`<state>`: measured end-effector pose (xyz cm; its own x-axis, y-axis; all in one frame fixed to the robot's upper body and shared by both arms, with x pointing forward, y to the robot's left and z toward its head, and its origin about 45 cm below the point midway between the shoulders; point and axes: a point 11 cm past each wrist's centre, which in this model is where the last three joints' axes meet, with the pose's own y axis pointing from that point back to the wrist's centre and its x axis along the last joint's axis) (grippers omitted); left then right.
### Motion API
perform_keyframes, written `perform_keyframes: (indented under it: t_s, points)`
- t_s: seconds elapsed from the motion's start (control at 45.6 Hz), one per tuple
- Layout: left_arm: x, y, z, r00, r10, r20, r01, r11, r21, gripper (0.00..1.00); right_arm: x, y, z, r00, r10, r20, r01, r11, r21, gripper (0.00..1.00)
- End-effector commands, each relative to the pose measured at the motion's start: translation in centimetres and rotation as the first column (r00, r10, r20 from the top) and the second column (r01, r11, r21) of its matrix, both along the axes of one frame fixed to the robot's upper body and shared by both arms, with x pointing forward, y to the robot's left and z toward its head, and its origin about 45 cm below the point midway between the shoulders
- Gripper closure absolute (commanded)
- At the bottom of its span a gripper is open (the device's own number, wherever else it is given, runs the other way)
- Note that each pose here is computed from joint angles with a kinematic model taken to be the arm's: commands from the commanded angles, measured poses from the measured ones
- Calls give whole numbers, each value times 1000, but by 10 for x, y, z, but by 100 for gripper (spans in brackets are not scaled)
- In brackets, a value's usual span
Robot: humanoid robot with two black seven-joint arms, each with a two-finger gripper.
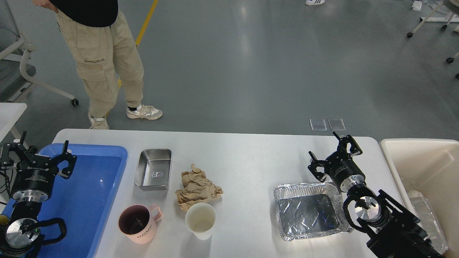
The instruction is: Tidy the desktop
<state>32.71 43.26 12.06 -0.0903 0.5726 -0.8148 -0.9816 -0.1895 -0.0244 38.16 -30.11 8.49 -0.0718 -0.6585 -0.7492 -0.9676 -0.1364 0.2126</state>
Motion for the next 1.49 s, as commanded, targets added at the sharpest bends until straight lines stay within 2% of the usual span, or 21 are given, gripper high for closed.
perform_keyframes:
  t_s: [0.0, 0.439, 0.614, 0.79, 1.031, 1.141, 1.36, 1.47]
  points:
    - [1, -1, 0, 1000, -3, -1, 3, 1000, 1, 0, 0, 1, 0, 1000, 5, -1, -5, 1000, -3, 0]
    - [0, 1, 0, 1000, -15, -13, 15, 1000, 7, 0, 0, 3, -1, 1000, 11, -2, -11, 1000, -2, 0]
    - [2, -2, -3, 987, -123, -99, 126, 992, 17, 0, 1, 3, 0, 1000, 10, -1, -10, 1000, -3, 0]
    - [5, 12, 27, 971, -208, -114, 222, 968, 119, 0, 0, 3, -1, 1000, 10, -3, -10, 1000, -2, 0]
    - [-14, 48, 59, 948, -248, -201, 301, 905, 301, 0, -1, 3, -2, 1000, 12, -4, -12, 1000, -2, 0]
    - [-28, 64, 66, 920, -264, -289, 361, 858, 365, 0, -2, 3, -2, 1000, 11, -5, -11, 1000, -2, 0]
    - [-73, 91, 72, 805, -276, -525, 536, 718, 445, 0, -6, 3, -7, 1000, 10, -16, -10, 1000, -1, 0]
    - [-86, 100, 89, 763, -264, -590, 593, 648, 477, 0, -6, 2, -7, 1000, 9, -17, -9, 1000, -3, 0]
